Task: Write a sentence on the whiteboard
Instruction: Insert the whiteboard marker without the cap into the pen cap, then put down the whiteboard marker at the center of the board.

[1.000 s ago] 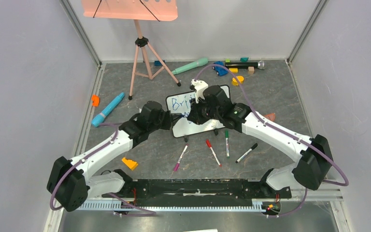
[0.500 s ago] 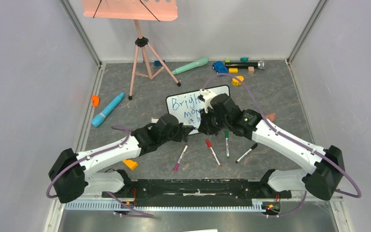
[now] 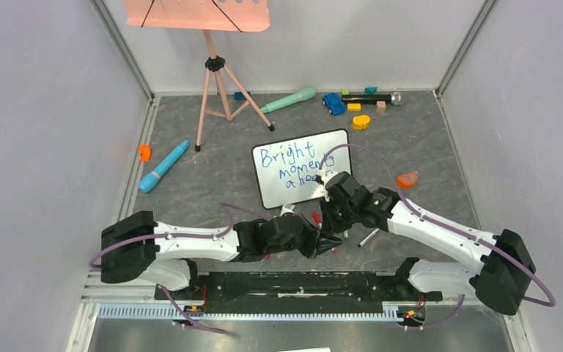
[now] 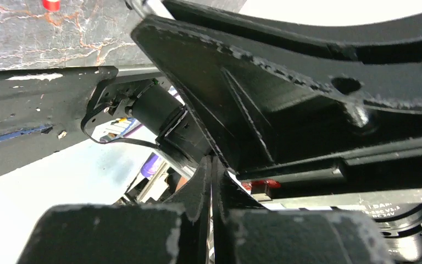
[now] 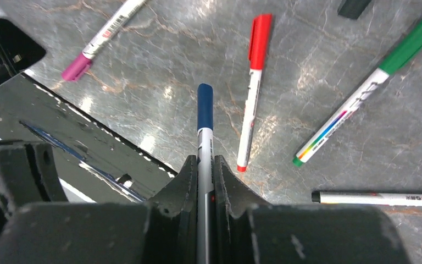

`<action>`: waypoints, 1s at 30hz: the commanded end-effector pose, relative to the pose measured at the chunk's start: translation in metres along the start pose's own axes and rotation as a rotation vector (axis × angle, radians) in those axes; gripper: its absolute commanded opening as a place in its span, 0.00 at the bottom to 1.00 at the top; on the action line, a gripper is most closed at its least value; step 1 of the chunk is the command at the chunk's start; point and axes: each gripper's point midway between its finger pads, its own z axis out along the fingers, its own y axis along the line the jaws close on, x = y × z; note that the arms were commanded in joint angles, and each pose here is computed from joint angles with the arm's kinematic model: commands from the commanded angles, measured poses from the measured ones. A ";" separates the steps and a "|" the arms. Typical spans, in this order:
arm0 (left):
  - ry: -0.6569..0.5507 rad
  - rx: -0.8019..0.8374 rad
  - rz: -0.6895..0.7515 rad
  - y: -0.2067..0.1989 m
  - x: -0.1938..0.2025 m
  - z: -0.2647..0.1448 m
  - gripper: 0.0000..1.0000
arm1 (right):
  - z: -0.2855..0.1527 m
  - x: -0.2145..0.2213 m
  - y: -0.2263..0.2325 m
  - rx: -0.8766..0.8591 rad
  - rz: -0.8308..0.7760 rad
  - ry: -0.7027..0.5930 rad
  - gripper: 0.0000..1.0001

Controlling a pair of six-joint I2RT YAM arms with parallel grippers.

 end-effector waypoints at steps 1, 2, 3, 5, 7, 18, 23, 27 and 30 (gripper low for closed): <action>0.031 0.082 -0.143 -0.012 0.012 0.003 0.02 | 0.000 0.008 0.000 0.003 0.027 0.002 0.00; 0.014 0.084 -0.139 -0.009 0.009 0.001 0.02 | 0.000 0.007 -0.001 0.009 0.025 0.002 0.00; -0.007 0.088 -0.135 -0.007 0.006 -0.003 0.02 | -0.001 0.008 -0.002 0.014 0.023 0.003 0.00; -0.056 0.073 -0.107 -0.002 -0.001 -0.015 0.02 | -0.003 0.008 -0.001 0.011 0.019 0.010 0.00; -0.126 0.046 -0.052 0.000 -0.012 -0.035 0.02 | -0.005 0.009 0.002 -0.003 0.011 0.020 0.00; -0.610 -0.135 0.409 0.018 -0.113 -0.146 0.32 | -0.010 -0.021 0.015 0.017 -0.055 0.068 0.00; -0.753 -0.193 0.673 0.007 -0.138 -0.172 0.44 | 0.020 0.001 0.000 0.100 -0.079 0.166 0.00; -0.809 -0.209 0.835 -0.001 -0.149 -0.188 0.49 | 0.043 0.034 -0.022 0.208 -0.138 0.250 0.00; -0.827 -0.201 0.915 -0.003 -0.155 -0.197 0.55 | 0.037 0.026 -0.028 0.252 -0.158 0.209 0.00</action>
